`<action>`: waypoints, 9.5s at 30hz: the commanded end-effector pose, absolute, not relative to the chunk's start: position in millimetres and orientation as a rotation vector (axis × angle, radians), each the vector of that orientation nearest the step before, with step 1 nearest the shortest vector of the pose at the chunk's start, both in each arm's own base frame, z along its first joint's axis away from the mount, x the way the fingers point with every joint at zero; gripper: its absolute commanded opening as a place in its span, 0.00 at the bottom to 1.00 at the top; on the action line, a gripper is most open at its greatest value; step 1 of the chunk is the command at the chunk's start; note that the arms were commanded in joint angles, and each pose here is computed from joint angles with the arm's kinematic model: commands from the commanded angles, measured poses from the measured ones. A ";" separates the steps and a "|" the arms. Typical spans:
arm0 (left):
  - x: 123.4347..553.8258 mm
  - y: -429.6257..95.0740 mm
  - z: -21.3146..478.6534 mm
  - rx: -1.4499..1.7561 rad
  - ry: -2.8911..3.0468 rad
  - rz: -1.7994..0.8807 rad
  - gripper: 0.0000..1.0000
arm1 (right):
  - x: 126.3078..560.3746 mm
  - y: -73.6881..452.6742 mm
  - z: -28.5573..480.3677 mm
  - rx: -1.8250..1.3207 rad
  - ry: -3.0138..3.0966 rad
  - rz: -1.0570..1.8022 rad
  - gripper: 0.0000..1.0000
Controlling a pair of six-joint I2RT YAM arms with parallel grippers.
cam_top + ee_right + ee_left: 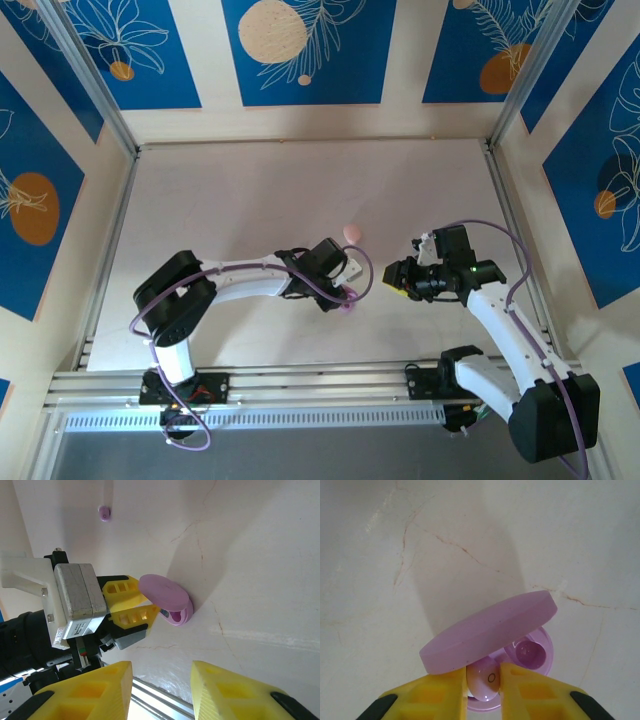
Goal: Insert the wireless bluetooth earbuds into the charging case
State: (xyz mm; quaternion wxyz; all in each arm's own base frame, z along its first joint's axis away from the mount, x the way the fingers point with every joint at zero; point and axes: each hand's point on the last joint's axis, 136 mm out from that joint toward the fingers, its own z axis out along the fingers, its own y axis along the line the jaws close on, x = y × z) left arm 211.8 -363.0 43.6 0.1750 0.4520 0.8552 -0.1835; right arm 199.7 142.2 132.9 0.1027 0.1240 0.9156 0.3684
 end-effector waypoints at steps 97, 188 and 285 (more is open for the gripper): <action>348.9 -222.8 44.6 -0.158 2.681 -0.820 0.00 | 305.8 258.4 131.4 -0.244 2.826 0.982 0.58; 314.0 -135.3 86.4 -0.401 2.530 -0.872 0.99 | 287.5 328.0 109.2 -1.222 2.500 0.054 0.65; 295.5 -83.6 88.2 -0.504 2.518 -0.778 1.00 | 328.3 354.8 18.8 -1.412 2.447 -0.676 0.30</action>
